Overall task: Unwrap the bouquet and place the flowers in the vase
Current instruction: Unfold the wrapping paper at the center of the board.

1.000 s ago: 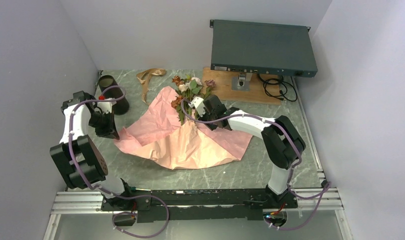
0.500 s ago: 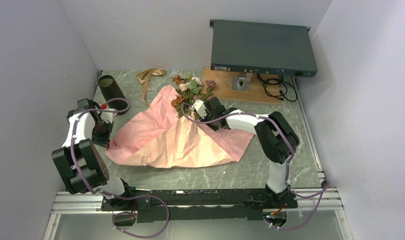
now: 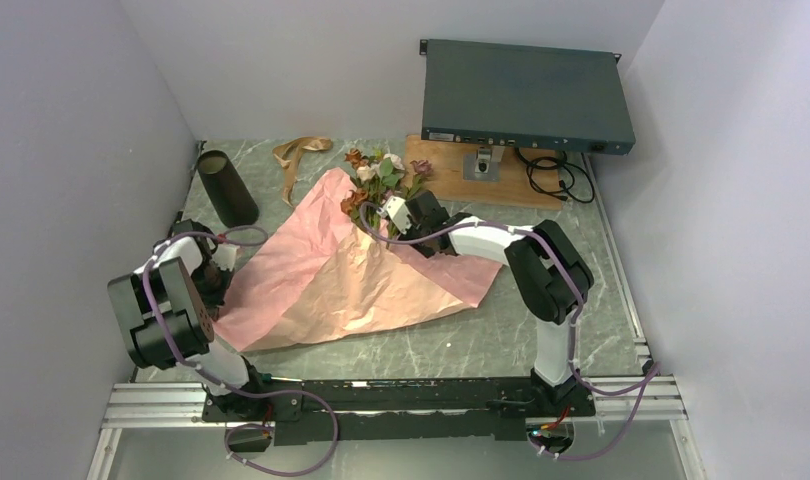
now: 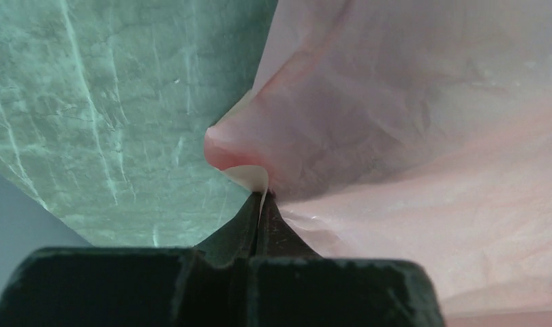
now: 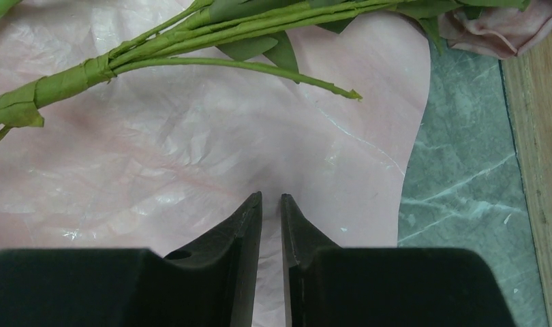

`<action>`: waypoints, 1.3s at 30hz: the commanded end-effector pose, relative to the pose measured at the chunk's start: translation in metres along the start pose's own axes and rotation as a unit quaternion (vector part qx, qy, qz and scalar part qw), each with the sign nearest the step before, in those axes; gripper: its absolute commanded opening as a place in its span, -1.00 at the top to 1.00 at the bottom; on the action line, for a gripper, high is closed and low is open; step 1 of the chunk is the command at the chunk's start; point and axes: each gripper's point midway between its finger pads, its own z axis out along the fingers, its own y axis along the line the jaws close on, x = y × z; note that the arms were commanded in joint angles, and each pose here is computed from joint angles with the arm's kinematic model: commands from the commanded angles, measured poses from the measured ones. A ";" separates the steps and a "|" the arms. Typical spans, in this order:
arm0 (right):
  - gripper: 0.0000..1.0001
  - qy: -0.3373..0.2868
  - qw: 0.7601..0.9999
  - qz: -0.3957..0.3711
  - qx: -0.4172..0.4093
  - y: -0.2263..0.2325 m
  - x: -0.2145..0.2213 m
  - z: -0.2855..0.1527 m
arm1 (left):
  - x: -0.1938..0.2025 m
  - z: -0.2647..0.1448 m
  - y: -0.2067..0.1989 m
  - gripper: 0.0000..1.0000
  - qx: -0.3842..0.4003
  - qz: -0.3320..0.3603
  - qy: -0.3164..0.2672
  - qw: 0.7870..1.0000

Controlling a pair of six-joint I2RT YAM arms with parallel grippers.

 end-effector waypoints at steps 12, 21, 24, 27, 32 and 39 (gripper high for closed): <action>0.49 0.050 0.996 0.021 -0.064 0.017 0.018 -0.001 | -0.064 -0.071 -0.027 -0.57 0.138 -0.015 -0.164 0.977; 0.35 0.013 0.996 0.033 -0.079 0.014 -0.013 -0.023 | -0.126 -0.143 -0.078 -0.82 0.244 0.067 -0.289 0.923; 0.33 0.011 0.996 0.036 -0.086 0.015 -0.017 -0.028 | -0.138 -0.138 -0.102 -0.81 0.268 0.087 -0.285 0.916; 0.32 0.014 0.995 0.040 -0.085 0.014 -0.017 -0.031 | -0.144 -0.134 -0.129 -0.78 0.309 0.101 -0.269 0.907; 0.30 0.017 0.995 0.043 -0.087 0.015 -0.013 -0.029 | -0.144 -0.115 -0.165 -0.74 0.340 0.118 -0.228 0.905; 0.36 0.059 0.995 0.041 -0.076 0.011 0.013 -0.004 | -0.158 -0.086 -0.182 -0.40 0.308 0.095 -0.192 0.927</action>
